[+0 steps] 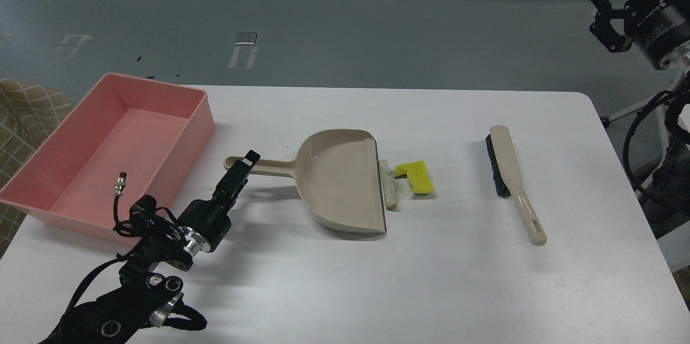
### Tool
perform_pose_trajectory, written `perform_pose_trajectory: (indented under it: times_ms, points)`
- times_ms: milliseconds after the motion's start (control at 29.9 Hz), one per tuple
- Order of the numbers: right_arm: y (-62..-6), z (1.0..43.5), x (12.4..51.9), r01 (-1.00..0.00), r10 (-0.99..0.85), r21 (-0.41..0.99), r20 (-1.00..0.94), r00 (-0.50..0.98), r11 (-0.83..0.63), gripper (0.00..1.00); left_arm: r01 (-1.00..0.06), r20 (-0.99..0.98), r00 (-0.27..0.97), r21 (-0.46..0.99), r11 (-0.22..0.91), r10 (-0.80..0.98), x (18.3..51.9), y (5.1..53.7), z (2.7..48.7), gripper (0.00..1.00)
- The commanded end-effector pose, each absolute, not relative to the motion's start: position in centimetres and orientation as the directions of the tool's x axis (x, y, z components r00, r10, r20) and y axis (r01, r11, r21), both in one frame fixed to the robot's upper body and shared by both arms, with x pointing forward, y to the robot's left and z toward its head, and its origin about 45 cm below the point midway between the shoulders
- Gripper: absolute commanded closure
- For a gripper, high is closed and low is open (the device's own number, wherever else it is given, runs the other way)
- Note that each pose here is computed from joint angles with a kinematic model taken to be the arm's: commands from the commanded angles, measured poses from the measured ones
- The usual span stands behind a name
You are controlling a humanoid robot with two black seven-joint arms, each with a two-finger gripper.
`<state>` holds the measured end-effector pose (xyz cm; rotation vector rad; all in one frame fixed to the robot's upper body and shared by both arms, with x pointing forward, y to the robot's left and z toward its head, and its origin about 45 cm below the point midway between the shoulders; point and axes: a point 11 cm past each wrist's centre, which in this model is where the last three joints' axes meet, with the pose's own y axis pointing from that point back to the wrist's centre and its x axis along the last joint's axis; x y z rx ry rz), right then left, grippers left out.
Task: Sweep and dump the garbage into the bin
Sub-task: 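Grasp the beige dustpan handle with the left gripper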
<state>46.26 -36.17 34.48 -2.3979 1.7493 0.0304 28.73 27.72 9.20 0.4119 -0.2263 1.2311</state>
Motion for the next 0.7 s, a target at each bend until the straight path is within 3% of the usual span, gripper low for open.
perform_pose_trajectory:
  times_ms: [0, 100, 301, 502, 568, 635, 669]
  points:
    - [-36.19, 34.44, 46.24, -0.947, -0.943, -0.127, -0.118, 0.31, -0.295, 0.0, -0.946, 0.387, 0.32, 0.175, 0.272, 0.865, 29.28, 27.48, 9.31, 0.04]
    - [-36.14, 34.42, 46.25, -0.947, -0.943, -0.127, -0.119, 0.311, -0.296, 0.0, -0.946, 0.39, 0.32, 0.175, 0.272, 0.864, 29.38, 27.52, 9.34, 0.18]
    - [-36.04, 34.43, 46.26, -0.946, -0.942, -0.128, -0.12, 0.313, -0.298, 0.0, -0.946, 0.387, 0.32, 0.175, 0.272, 0.865, 29.38, 27.44, 9.35, 0.35]
    - [-35.99, 34.4, 46.25, -0.945, -0.942, -0.127, -0.119, 0.315, -0.3, 0.0, -0.943, 0.386, 0.326, 0.202, 0.265, 0.863, 29.26, 27.44, 8.98, 0.63]
    - [-35.96, 34.36, 46.25, -0.945, -0.941, -0.126, -0.119, 0.316, -0.301, 0.0, -0.943, 0.386, 0.326, 0.202, 0.266, 0.863, 29.26, 27.41, 9.0, 0.77]
    - [-35.9, 34.34, 46.26, -0.945, -0.941, -0.126, -0.12, 0.317, -0.302, 0.0, -0.943, 0.382, 0.326, 0.201, 0.267, 0.865, 29.27, 27.28, 9.04, 0.82]
    - [-35.9, 34.34, 46.26, -0.945, -0.941, -0.126, -0.12, 0.317, -0.302, 0.0, -0.943, 0.383, 0.326, 0.197, 0.268, 0.864, 29.39, 27.22, 9.17, 0.95]
